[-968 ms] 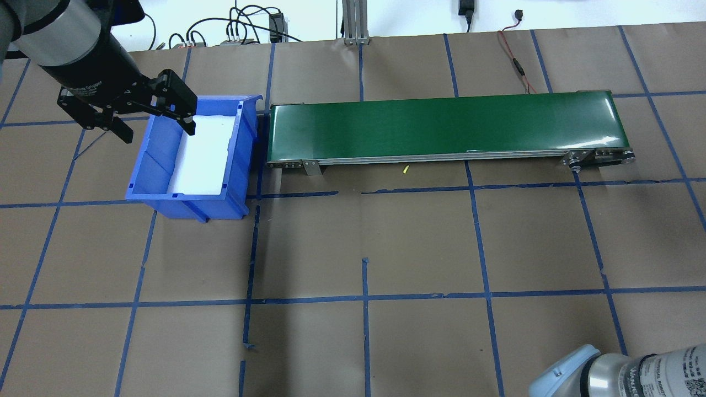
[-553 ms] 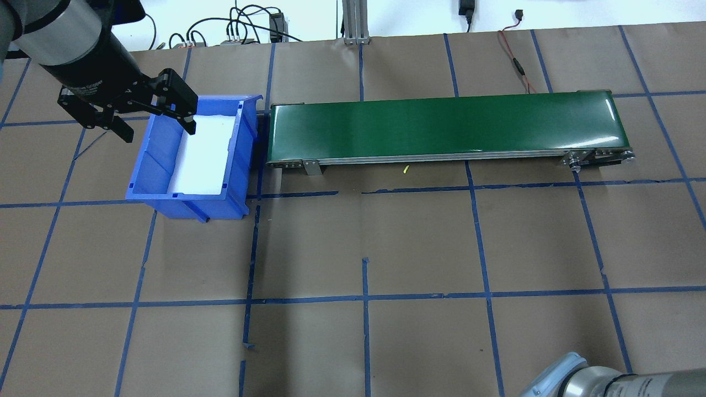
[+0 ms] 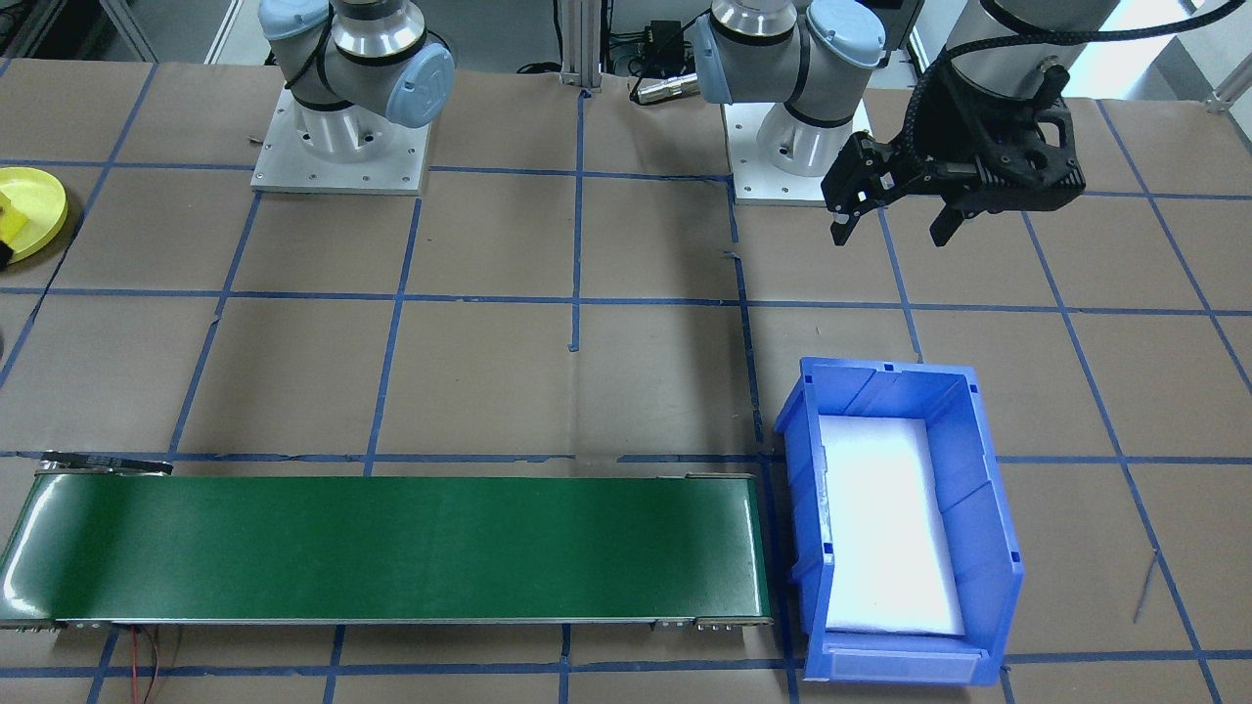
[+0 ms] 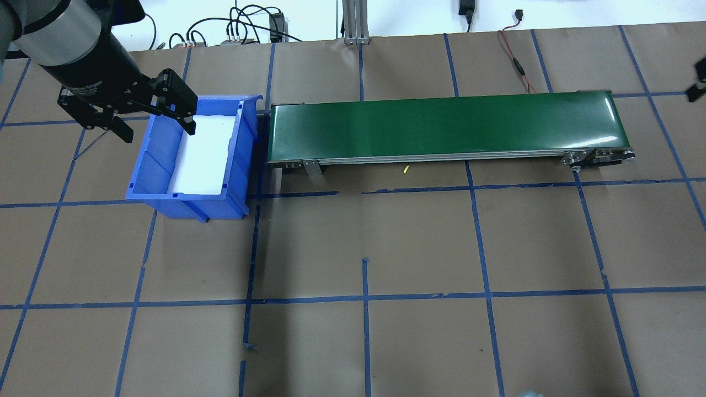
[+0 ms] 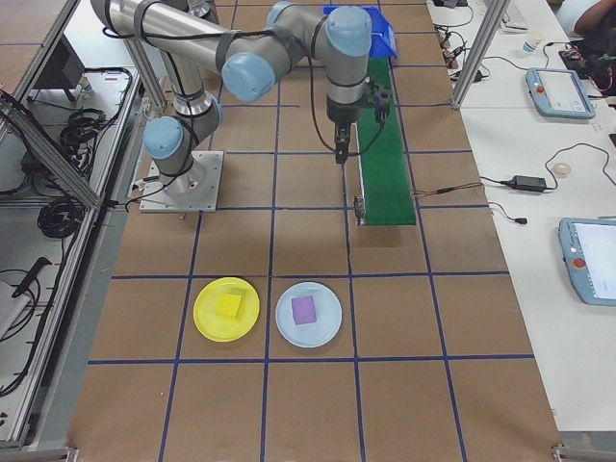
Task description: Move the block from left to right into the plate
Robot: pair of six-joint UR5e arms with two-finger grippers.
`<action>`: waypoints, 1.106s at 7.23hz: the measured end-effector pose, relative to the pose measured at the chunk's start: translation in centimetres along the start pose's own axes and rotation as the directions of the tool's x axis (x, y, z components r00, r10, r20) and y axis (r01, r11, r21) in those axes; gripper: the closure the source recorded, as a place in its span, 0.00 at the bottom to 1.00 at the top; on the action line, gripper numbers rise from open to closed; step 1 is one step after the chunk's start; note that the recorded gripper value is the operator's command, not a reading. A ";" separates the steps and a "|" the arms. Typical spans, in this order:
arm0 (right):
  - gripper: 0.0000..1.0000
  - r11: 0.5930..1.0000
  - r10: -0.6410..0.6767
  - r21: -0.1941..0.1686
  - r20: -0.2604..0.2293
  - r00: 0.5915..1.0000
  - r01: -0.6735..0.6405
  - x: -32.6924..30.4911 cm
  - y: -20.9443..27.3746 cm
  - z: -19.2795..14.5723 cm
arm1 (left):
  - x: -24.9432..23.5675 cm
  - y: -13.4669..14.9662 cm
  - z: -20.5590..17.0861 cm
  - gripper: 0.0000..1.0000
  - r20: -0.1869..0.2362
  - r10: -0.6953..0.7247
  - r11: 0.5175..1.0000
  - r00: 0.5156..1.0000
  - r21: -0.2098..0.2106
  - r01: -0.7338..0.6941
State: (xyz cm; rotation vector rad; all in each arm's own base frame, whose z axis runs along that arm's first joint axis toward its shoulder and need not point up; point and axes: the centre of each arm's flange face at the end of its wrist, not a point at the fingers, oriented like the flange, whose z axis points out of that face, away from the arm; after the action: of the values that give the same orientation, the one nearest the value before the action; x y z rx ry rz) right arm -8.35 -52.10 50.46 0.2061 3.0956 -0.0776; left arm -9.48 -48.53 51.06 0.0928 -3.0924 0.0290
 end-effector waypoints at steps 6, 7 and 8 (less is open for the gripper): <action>0.00 0.998 0.057 0.025 -0.003 0.998 -0.057 -20.7 4.7 -1.5 | 0.0 0.0 0.0 0.00 0.000 0.000 1.000 1.000 0.000 0.000; 0.00 0.998 0.058 0.016 -0.028 0.998 -0.058 -20.6 5.3 -1.9 | 0.0 0.0 0.0 0.00 0.000 0.000 1.000 1.000 0.000 0.000; 0.00 0.998 0.060 -0.008 -0.047 0.997 -0.061 -20.5 5.8 -1.9 | 0.0 0.0 0.0 0.00 0.000 0.000 1.000 1.000 0.000 0.000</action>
State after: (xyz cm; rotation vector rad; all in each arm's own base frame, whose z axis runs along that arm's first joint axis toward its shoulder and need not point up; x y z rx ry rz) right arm 12.71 -48.93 52.94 0.3051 3.1324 -0.0565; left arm -9.46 -48.53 51.06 0.0932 -3.0924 0.0290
